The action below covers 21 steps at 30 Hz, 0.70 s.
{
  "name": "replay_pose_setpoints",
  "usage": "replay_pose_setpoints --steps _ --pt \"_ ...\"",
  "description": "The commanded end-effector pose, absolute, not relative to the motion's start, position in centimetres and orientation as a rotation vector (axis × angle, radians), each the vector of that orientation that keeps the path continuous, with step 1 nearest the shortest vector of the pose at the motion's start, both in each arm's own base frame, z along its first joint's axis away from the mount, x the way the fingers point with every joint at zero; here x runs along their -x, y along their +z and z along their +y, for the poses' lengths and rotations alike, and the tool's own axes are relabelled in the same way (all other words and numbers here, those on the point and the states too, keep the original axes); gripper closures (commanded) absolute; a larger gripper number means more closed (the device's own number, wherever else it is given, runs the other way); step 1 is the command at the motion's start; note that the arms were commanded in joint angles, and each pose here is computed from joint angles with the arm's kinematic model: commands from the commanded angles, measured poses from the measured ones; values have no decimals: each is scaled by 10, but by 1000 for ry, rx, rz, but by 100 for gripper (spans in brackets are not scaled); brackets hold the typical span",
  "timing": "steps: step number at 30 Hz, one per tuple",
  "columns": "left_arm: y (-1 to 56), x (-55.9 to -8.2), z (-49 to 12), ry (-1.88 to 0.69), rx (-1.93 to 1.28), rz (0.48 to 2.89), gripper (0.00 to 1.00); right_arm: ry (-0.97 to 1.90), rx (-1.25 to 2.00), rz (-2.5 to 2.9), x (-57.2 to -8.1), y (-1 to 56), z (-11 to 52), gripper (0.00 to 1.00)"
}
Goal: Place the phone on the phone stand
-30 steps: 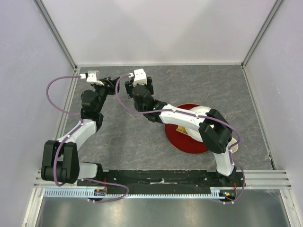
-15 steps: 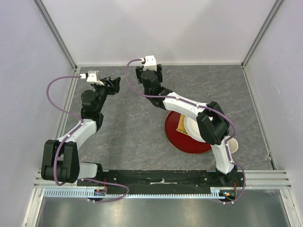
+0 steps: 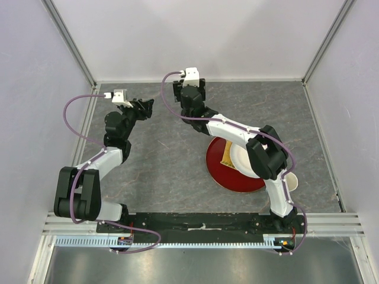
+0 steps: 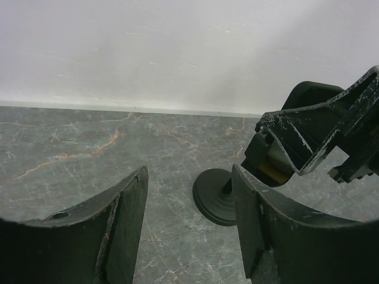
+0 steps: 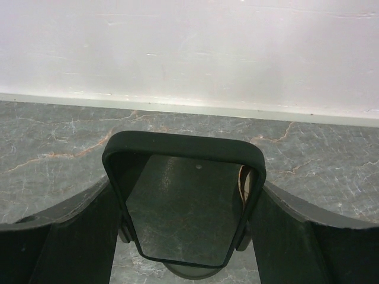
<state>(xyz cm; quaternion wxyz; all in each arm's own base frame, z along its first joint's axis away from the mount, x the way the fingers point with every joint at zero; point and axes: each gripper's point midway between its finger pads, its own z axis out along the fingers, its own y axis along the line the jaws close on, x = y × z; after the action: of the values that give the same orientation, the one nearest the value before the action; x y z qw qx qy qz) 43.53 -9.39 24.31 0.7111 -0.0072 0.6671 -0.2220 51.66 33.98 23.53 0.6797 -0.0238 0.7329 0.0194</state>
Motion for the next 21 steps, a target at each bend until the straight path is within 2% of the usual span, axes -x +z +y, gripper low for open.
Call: replay_pose_setpoints --steps 1,21 --pt "266 -438 -97 -535 17 1402 36 84 -21 1520 -527 287 317 100" --pt "261 -440 -106 -596 13 1407 36 6 -61 1530 -540 295 195 100"
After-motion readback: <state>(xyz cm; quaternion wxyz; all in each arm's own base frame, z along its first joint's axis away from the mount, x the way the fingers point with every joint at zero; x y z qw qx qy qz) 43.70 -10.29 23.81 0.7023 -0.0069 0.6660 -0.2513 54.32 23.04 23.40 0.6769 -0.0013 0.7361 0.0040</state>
